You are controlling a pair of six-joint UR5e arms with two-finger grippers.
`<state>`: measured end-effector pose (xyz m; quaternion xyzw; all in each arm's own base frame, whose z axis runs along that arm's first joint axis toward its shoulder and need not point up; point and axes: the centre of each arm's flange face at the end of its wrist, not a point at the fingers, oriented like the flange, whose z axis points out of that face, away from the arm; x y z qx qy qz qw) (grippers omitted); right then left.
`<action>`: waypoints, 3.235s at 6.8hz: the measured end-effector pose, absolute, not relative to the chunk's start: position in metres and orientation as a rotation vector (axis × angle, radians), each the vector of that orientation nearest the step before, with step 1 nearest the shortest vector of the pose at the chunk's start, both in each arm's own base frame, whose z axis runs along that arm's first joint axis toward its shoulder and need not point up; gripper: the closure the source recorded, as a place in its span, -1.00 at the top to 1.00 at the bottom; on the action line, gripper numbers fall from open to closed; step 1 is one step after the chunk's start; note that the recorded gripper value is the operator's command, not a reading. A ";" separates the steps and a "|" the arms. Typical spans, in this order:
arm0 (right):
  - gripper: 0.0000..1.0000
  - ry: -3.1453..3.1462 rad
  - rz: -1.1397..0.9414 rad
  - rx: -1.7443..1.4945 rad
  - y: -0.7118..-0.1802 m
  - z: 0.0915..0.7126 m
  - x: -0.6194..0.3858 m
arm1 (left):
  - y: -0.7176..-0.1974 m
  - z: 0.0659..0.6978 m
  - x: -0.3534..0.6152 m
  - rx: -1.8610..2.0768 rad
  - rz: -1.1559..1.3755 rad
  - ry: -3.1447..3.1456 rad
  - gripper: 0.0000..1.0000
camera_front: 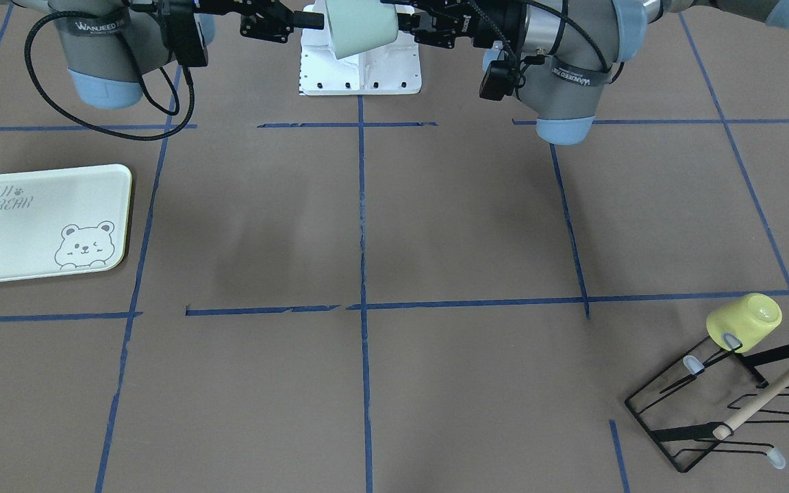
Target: Left arm grabs green cup and hands to right arm on tray
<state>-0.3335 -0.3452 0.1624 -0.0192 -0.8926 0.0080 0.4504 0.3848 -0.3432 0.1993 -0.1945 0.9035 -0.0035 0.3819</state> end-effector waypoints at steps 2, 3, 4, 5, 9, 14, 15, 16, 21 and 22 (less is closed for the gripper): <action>0.94 -2.208 0.013 -0.054 -0.343 0.162 -0.335 | -0.335 0.195 0.391 -0.533 0.002 2.305 -1.00; 0.53 -2.208 0.003 -0.067 -0.338 0.162 -0.339 | -0.334 0.192 0.391 -0.540 0.006 2.308 -1.00; 0.02 -2.210 -0.008 -0.081 -0.333 0.162 -0.343 | -0.334 0.191 0.391 -0.541 0.007 2.309 -0.98; -0.45 -2.217 -0.021 -0.086 -0.330 0.162 -0.345 | -0.334 0.190 0.390 -0.542 0.008 2.310 -0.94; -1.00 -2.245 -0.054 -0.081 -0.323 0.170 -0.344 | -0.332 0.190 0.387 -0.541 0.014 2.315 0.37; -1.00 -2.250 -0.049 -0.083 -0.322 0.168 -0.342 | -0.336 0.194 0.380 -0.510 0.004 2.317 1.00; -1.00 -2.253 -0.030 -0.070 -0.324 0.169 -0.337 | -0.343 0.198 0.375 -0.492 -0.019 2.307 1.00; -1.00 -2.236 0.030 -0.044 -0.331 0.181 -0.326 | -0.359 0.207 0.367 -0.457 -0.075 2.279 1.00; -1.00 -1.630 0.421 -0.001 -0.419 0.338 -0.209 | -0.466 0.244 0.338 -0.081 -0.408 1.894 1.00; -1.00 -1.506 0.431 0.033 -0.418 0.383 -0.184 | -0.490 0.261 0.325 -0.003 -0.461 1.775 1.00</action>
